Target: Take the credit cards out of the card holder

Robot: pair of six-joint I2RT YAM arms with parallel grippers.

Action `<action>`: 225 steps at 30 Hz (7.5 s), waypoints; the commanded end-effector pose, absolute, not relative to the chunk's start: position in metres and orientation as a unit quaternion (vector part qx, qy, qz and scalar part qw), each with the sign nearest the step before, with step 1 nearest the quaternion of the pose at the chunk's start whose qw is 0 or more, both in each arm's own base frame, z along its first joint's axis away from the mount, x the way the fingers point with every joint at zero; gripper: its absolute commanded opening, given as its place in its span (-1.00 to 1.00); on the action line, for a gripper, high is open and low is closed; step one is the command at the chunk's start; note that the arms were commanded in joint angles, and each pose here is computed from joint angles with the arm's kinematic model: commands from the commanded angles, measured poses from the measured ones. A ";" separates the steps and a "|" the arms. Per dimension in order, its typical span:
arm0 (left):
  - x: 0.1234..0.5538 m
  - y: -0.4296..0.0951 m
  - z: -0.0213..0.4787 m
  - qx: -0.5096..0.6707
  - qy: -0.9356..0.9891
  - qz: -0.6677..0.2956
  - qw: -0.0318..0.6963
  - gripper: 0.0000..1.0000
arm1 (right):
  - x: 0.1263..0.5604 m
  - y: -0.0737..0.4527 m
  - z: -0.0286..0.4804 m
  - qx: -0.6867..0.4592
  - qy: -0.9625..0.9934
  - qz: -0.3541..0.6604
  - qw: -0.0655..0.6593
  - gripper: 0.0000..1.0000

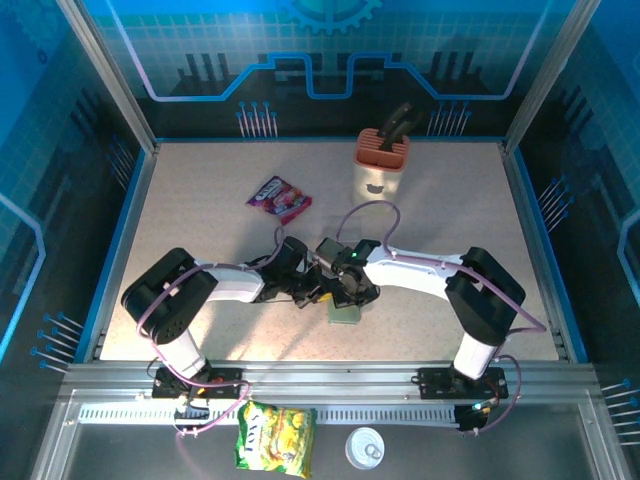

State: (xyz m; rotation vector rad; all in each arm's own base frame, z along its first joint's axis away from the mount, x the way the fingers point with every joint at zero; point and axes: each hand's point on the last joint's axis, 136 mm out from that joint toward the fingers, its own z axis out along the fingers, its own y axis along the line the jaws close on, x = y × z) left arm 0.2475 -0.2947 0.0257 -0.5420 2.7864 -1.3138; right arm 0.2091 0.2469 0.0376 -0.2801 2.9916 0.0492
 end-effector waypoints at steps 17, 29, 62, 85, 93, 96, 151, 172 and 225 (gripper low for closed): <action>0.223 -0.248 -0.022 -0.208 0.925 -0.315 -0.034 -1.00 | 0.192 0.206 0.041 0.027 0.986 0.157 0.058 -1.00; 0.234 -0.289 0.057 -0.156 0.915 -0.372 0.004 -0.93 | 0.189 0.203 0.035 0.000 0.991 0.126 0.045 -0.47; 0.215 -0.268 0.004 -0.166 0.934 -0.316 -0.016 -1.00 | 0.219 0.247 0.051 -0.380 0.921 0.065 0.050 -0.20; 0.211 -0.262 -0.011 -0.186 0.932 -0.308 -0.033 -1.00 | 0.194 0.263 0.022 -0.373 0.926 0.055 0.006 -0.16; 0.210 -0.260 -0.012 -0.188 0.934 -0.301 -0.037 -1.00 | 0.196 0.248 0.001 -0.362 0.932 -0.015 -0.001 -0.21; 0.210 -0.258 -0.014 -0.191 0.935 -0.296 -0.038 -1.00 | 0.194 0.246 -0.007 -0.352 0.936 -0.026 -0.006 -0.26; 0.188 -0.229 -0.053 -0.244 0.938 -0.234 -0.074 -1.00 | 0.126 0.301 0.027 -0.479 0.831 0.260 0.115 -1.00; 0.187 -0.226 -0.061 -0.253 0.937 -0.230 -0.071 -1.00 | 0.093 0.313 0.085 -0.532 0.771 0.261 0.232 -1.00; 0.217 -0.279 0.017 -0.050 0.954 -0.291 -0.049 -0.40 | 0.163 0.238 0.027 -0.069 0.976 0.202 0.050 -0.53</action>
